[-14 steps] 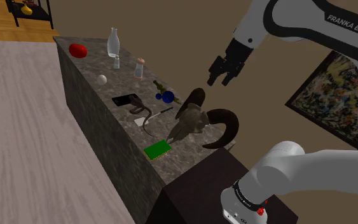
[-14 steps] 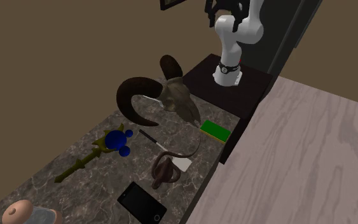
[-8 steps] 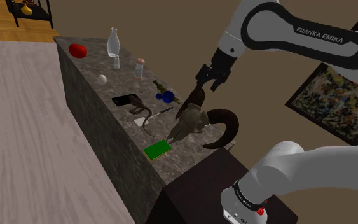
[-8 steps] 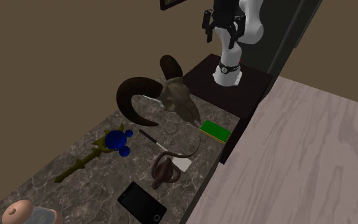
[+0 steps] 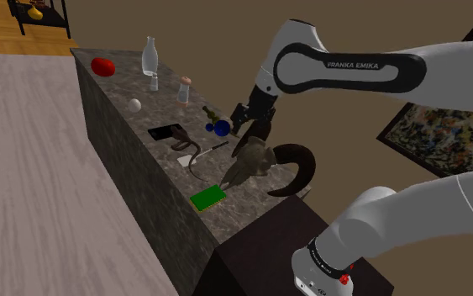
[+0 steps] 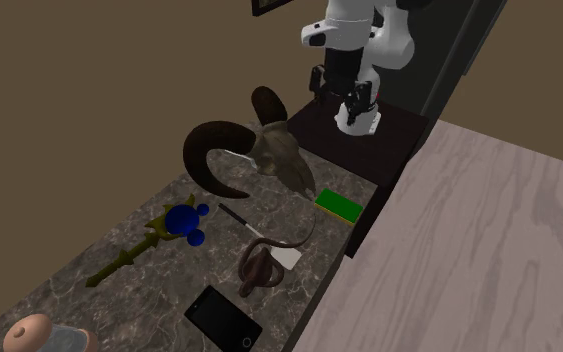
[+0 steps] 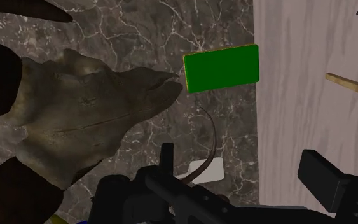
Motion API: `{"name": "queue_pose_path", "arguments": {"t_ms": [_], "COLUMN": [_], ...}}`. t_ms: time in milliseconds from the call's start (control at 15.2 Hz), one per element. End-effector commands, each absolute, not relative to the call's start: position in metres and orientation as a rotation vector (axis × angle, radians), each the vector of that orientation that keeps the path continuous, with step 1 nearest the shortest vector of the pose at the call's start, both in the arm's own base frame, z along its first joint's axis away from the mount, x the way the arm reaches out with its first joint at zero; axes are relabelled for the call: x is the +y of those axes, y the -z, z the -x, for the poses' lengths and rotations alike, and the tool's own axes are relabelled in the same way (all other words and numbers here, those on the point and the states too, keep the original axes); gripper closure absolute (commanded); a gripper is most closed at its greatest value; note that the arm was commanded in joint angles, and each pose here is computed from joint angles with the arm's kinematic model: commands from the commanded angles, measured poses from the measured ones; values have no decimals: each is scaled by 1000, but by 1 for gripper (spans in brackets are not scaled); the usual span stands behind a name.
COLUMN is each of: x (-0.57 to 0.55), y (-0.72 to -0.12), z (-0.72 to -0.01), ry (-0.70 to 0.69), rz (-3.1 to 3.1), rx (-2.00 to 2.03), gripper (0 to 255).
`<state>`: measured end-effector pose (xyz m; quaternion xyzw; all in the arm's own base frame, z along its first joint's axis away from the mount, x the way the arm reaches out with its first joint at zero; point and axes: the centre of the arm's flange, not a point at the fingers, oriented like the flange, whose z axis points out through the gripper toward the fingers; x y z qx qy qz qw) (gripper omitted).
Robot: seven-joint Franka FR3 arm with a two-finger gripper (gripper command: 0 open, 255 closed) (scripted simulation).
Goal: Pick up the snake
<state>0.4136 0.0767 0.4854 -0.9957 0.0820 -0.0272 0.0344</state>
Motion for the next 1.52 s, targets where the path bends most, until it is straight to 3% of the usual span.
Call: {"name": "queue_pose_path", "arguments": {"t_ms": [0,1452], "x": [83,125], "y": [-464,-221], "z": [-427,-585], "ry": [82,33], "rz": [3062,3071], "rx": [269,453], "gripper": [0,0]}}
